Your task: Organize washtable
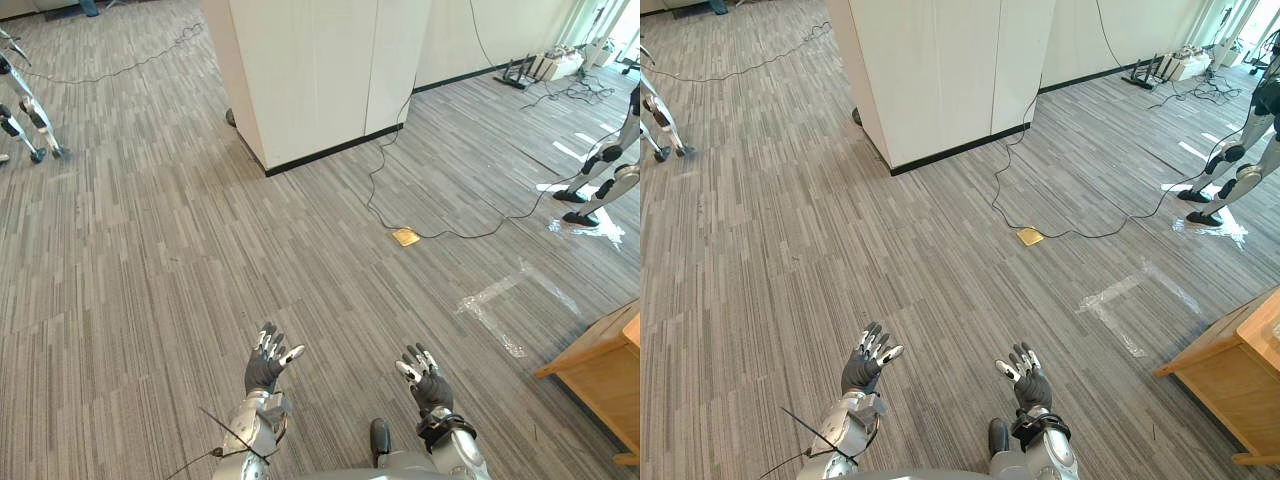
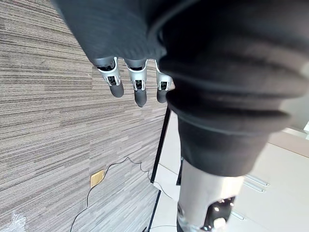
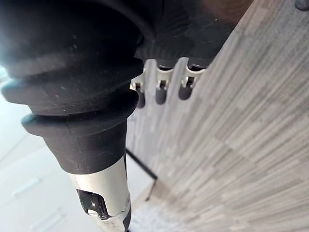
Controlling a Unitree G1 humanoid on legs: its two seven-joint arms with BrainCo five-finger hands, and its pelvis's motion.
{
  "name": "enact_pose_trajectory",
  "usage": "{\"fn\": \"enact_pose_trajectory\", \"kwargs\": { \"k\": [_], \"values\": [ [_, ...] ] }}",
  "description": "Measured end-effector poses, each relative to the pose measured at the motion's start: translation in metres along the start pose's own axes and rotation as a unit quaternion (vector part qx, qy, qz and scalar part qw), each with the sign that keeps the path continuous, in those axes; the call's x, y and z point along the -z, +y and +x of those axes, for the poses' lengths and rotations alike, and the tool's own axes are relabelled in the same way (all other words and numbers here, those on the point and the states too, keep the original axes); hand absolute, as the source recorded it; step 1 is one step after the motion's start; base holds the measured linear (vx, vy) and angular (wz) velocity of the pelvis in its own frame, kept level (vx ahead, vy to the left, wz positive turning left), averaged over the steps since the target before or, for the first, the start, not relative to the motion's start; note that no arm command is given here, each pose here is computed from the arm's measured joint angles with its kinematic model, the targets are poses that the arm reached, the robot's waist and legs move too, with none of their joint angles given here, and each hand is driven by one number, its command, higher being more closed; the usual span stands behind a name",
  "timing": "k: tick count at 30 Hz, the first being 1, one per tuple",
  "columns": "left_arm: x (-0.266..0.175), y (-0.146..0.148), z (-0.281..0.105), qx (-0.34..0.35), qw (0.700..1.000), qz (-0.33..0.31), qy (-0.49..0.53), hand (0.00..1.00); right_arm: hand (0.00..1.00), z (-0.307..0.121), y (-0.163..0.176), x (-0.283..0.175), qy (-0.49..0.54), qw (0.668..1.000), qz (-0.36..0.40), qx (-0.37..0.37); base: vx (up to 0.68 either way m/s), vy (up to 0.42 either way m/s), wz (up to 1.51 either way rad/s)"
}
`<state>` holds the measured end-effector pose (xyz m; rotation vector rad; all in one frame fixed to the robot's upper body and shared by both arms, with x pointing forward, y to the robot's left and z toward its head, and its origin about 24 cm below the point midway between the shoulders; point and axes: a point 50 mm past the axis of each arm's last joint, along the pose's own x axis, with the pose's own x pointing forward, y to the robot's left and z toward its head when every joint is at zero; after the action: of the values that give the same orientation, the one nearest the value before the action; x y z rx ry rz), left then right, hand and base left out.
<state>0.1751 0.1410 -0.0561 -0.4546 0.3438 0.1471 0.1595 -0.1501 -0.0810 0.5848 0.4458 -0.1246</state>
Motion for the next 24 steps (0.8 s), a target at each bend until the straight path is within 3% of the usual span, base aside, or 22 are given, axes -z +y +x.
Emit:
{"fn": "enact_pose_trajectory", "kwargs": {
  "k": [13, 21, 24],
  "values": [
    [0.006, 0.012, -0.008, -0.033, 0.999, 0.019, 0.014, 0.0, 0.0, -0.012, -0.029, 0.007, 0.013, 0.995, -0.008, 0.1, 0.01, 0.008, 0.11],
    [0.007, -0.012, -0.007, 0.009, 1.0, 0.019, 0.019, 0.0, 0.0, -0.005, -0.028, -0.009, -0.008, 0.996, -0.037, 0.084, 0.13, 0.152, 0.51],
    [0.004, -0.007, -0.006, 0.016, 0.999, 0.039, 0.019, 0.0, 0.0, -0.007, -0.017, -0.006, -0.007, 0.998, -0.034, 0.052, 0.33, 0.095, 0.45]
  ]
}}
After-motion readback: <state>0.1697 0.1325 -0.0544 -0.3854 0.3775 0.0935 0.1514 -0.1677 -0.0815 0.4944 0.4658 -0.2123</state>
